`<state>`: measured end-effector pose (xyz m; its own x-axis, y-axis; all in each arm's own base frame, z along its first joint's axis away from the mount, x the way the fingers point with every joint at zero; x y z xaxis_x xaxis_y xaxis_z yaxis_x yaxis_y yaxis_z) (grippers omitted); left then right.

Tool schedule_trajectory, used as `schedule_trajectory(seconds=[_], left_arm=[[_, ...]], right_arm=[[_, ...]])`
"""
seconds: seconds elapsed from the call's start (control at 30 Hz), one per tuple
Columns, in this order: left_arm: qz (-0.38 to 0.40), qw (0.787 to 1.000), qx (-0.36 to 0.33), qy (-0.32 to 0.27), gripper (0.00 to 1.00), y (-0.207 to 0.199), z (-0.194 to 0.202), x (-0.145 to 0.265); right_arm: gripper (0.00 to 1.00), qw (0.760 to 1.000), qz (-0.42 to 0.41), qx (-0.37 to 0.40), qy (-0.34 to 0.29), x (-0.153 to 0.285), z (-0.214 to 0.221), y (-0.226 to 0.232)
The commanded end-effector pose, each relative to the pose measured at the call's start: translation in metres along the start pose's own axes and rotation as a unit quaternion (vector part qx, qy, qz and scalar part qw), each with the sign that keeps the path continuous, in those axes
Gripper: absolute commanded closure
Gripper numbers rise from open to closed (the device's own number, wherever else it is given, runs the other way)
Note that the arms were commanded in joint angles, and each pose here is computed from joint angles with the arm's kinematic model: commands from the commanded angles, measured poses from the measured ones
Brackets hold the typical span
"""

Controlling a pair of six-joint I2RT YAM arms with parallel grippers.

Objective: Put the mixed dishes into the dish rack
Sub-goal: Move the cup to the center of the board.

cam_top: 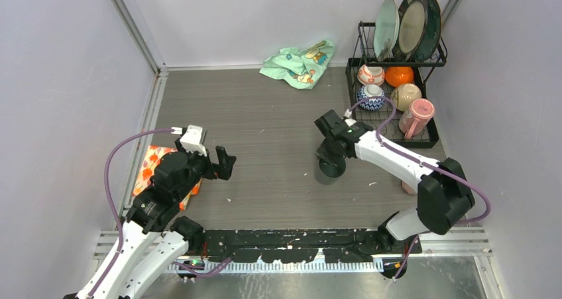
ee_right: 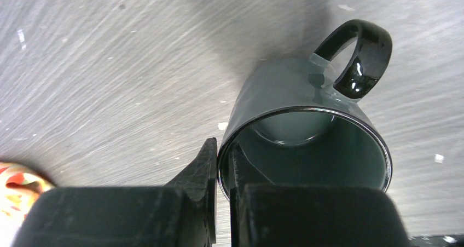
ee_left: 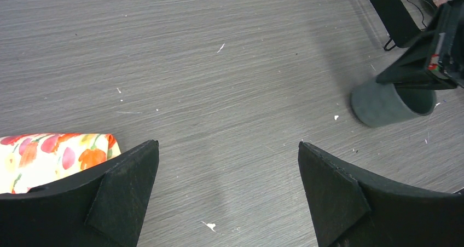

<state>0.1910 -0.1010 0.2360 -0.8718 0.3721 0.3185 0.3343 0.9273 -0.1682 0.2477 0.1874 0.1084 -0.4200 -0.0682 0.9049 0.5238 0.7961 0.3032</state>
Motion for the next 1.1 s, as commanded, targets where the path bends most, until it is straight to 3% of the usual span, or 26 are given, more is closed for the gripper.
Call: schedule_trajectory(seconds=[0.0,0.13,0.3,0.47,0.7,0.93,1.07], left_arm=[[0.011,1.0,-0.006,-0.025,0.01,-0.004,-0.01,0.001],[0.007,1.0,-0.007,-0.023,0.01,-0.002,-0.01,0.0],[-0.005,1.0,0.001,-0.023,0.0,0.001,-0.01,0.001],[-0.02,1.0,0.015,-0.009,0.0,0.003,-0.012,0.001],[-0.026,0.998,0.05,0.03,0.0,-0.002,-0.007,-0.005],[0.048,0.99,0.114,0.075,0.08,-0.036,-0.008,-0.02],[0.077,0.984,0.135,0.089,0.11,-0.052,-0.017,-0.031]], right_arm=[[0.99,0.996,-0.086,-0.032,0.0,-0.001,0.006,0.066],[0.98,0.996,-0.092,-0.014,0.01,-0.01,0.019,0.089],[0.87,0.995,-0.102,0.007,0.018,-0.011,0.022,0.106],[0.63,0.994,-0.11,0.02,0.001,0.002,0.013,0.108],[0.44,0.986,-0.151,0.059,-0.028,0.034,0.001,0.11],[0.22,0.977,-0.15,0.09,-0.12,0.069,-0.033,0.096],[0.03,0.968,-0.168,0.1,-0.157,0.086,-0.043,0.084]])
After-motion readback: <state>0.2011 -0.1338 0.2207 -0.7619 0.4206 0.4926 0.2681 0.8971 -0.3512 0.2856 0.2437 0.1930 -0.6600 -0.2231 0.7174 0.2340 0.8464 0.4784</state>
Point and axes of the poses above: each gripper's point midway between its finger pads, its own x axis back along the fingers, its own y axis along the line the jaws close on, z = x × y, the point moved 2 cm from there along x, back along the fingers, and after that the axes turned 1 degree about -x, right-handed, at the moved point
